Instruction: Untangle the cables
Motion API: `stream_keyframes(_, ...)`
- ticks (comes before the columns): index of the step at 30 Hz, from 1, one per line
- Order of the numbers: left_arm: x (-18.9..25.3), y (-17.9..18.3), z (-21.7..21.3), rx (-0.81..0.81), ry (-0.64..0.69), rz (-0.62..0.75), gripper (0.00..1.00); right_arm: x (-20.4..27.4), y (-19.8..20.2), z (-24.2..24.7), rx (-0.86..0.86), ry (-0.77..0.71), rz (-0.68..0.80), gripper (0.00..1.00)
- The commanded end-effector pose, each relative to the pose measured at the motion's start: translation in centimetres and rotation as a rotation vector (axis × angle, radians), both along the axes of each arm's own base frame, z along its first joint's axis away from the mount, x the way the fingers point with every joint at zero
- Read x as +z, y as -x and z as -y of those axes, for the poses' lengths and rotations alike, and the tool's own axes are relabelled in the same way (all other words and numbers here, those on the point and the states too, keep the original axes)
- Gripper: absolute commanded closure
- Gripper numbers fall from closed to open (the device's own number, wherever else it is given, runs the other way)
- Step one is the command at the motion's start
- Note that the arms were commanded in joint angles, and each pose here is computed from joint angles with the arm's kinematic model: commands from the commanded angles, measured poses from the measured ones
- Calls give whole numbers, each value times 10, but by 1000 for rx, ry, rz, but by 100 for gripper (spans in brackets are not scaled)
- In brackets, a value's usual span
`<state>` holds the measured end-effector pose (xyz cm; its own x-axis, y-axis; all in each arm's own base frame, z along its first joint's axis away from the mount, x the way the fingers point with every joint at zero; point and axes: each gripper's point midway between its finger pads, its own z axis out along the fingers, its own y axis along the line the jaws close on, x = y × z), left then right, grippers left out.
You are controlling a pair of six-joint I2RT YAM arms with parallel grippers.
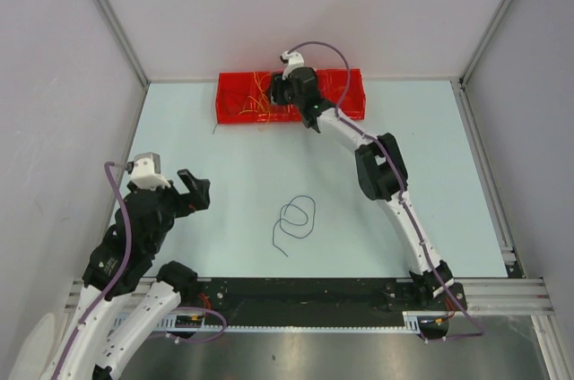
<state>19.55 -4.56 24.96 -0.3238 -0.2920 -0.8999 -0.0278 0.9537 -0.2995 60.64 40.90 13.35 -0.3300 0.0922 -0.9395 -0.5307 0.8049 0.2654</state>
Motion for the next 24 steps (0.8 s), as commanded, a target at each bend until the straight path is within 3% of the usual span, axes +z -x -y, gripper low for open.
stream_keyframes(1, 4, -1, -3, 18, 16, 22, 0, 168, 21, 10, -14, -113, 235, 39)
stream_keyframes(4, 4, -1, -3, 19, 17, 20, 0, 208, 36, 25, -45, -130, 268, 34)
stream_keyframes(11, 0, -4, 1, 7, 11, 2, 0, 231, 92, 66, -116, -171, 235, 33)
stream_keyframes(14, -4, -8, 9, -25, 7, -30, 0, 216, 123, 88, -146, -194, 195, 33)
stream_keyframes(18, -15, -14, 17, -50, -14, -99, 8, 196, 159, 108, -184, -167, 113, 34)
stream_keyframes(24, -38, -24, 49, -151, 24, -175, 11, 117, 209, 127, -201, -70, -102, 38)
